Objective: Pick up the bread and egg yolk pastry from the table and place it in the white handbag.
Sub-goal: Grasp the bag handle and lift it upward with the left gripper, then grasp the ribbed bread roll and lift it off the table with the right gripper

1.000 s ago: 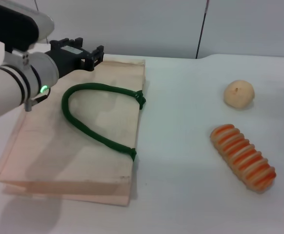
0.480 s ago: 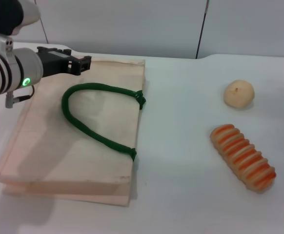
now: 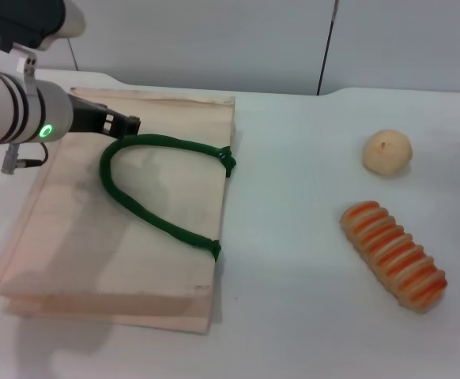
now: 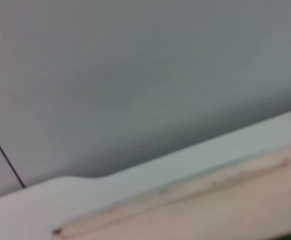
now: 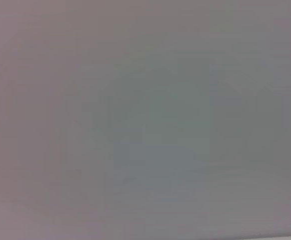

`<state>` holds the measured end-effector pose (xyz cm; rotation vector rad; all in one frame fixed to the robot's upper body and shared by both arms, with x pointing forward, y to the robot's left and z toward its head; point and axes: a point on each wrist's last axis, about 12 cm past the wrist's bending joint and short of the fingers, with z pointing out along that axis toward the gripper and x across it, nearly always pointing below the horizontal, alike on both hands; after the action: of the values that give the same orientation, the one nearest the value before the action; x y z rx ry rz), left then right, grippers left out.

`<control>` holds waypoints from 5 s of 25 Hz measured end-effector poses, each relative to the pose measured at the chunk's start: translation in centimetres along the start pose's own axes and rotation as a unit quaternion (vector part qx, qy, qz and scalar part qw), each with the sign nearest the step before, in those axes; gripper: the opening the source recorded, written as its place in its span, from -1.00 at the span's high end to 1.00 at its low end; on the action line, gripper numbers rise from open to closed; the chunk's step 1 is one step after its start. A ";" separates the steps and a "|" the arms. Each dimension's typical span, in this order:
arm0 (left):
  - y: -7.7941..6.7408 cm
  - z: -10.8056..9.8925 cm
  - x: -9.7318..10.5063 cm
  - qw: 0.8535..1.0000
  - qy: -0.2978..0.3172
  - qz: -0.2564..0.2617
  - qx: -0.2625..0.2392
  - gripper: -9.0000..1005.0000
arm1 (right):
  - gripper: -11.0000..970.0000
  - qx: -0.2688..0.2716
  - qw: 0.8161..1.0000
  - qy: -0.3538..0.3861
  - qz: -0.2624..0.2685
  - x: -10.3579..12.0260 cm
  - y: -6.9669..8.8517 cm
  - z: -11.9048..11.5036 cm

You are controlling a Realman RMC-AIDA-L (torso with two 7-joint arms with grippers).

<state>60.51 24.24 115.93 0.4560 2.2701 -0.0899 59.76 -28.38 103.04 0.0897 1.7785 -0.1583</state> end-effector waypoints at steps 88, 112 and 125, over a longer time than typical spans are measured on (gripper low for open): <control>-2.3 -3.0 -4.0 0.995 0.029 0.095 -0.006 0.72 | -0.76 -0.005 1.000 -0.001 -0.002 -0.1 0.2 0.0; -2.2 -12.0 -8.2 0.986 -0.041 0.145 -0.068 0.73 | -0.70 -0.044 0.998 0.025 -0.031 0.3 2.0 -0.1; -3.3 -12.8 -10.0 0.982 -0.067 0.167 -0.063 0.73 | -0.70 -0.044 0.998 0.037 -0.030 0.5 1.9 0.0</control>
<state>56.45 20.92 131.60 0.7323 2.0252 0.1868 59.88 -26.55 102.46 -0.0204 1.8601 -0.1215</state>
